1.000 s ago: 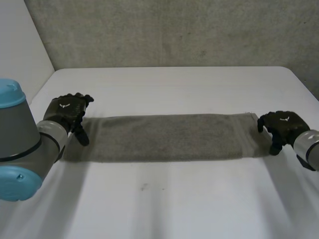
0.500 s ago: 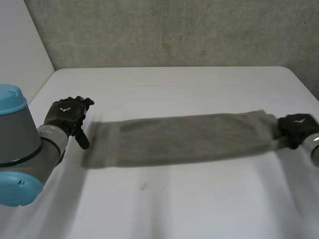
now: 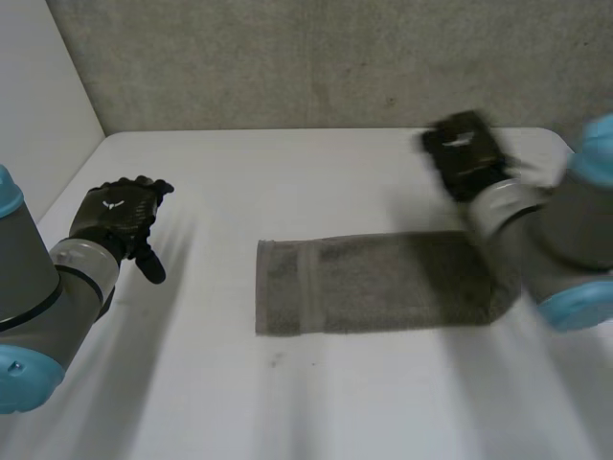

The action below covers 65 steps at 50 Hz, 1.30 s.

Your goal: Fold the towel.

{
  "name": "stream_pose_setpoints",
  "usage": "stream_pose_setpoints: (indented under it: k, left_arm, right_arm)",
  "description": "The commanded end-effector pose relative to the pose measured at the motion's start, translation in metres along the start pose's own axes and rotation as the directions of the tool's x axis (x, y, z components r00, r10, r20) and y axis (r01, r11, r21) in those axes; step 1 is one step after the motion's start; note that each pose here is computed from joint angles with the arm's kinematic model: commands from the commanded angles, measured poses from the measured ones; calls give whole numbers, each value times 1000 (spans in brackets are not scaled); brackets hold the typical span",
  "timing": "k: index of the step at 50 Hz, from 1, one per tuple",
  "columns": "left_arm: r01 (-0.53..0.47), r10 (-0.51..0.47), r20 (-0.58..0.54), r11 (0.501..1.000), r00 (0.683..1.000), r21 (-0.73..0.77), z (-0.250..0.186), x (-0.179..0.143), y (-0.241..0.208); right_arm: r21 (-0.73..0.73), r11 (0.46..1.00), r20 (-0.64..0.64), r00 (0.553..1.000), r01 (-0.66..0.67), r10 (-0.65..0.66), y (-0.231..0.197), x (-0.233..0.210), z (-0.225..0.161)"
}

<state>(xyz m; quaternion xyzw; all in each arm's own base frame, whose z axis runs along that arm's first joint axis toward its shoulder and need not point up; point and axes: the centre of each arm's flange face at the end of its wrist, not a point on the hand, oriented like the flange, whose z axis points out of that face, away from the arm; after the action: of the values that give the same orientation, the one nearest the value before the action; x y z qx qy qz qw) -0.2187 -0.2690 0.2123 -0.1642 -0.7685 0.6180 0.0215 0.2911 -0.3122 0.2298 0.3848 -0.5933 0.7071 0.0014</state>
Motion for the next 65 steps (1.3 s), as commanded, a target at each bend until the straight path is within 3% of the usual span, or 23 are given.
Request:
stream_pose_setpoints:
  k: [1,6,13,15,17,23,35,44,49,56,61,65]
  left_arm:
    - [-2,2,-6,1000,1000,-10,-2,2,3]
    - [-6,6,-19,1000,1000,5,-3,6,-1]
    - [-9,10,-40,999,999,39,3,14,-10]
    - [-11,14,-53,999,999,46,5,19,-12]
    - [-14,19,-81,998,996,63,10,31,-15]
    - [-17,32,-158,995,987,94,15,63,-20]
    - [-33,60,-279,994,959,100,10,117,-10]
    - [-27,54,-297,995,953,93,2,122,-10]
    - [-9,34,-298,996,954,86,-6,118,-14]
    - [4,27,-284,994,958,107,-22,106,-26]
    - [12,20,-251,992,968,126,-30,89,-35]
    - [20,9,-216,991,976,132,-31,75,-38]
  right_arm:
    - [49,998,416,909,-27,4,-13,-161,-45]
    - [23,999,478,878,-25,11,-2,-188,-57]
    - [8,999,456,890,-36,29,-6,-179,-58]
    - [-5,998,428,902,-56,52,-7,-166,-56]
    - [-62,989,317,937,-132,145,1,-118,-44]
    - [-163,939,148,934,-302,325,26,-57,-45]
    - [-368,863,67,916,-345,395,94,-34,-72]
    - [-396,859,93,917,-324,389,108,-35,-73]
    - [-347,892,73,940,-290,334,103,-24,-65]
    - [-150,966,56,974,-211,221,53,-2,-42]
    - [11,992,291,950,-124,116,-15,-75,-44]
    - [56,997,399,917,-56,29,-29,-115,-52]
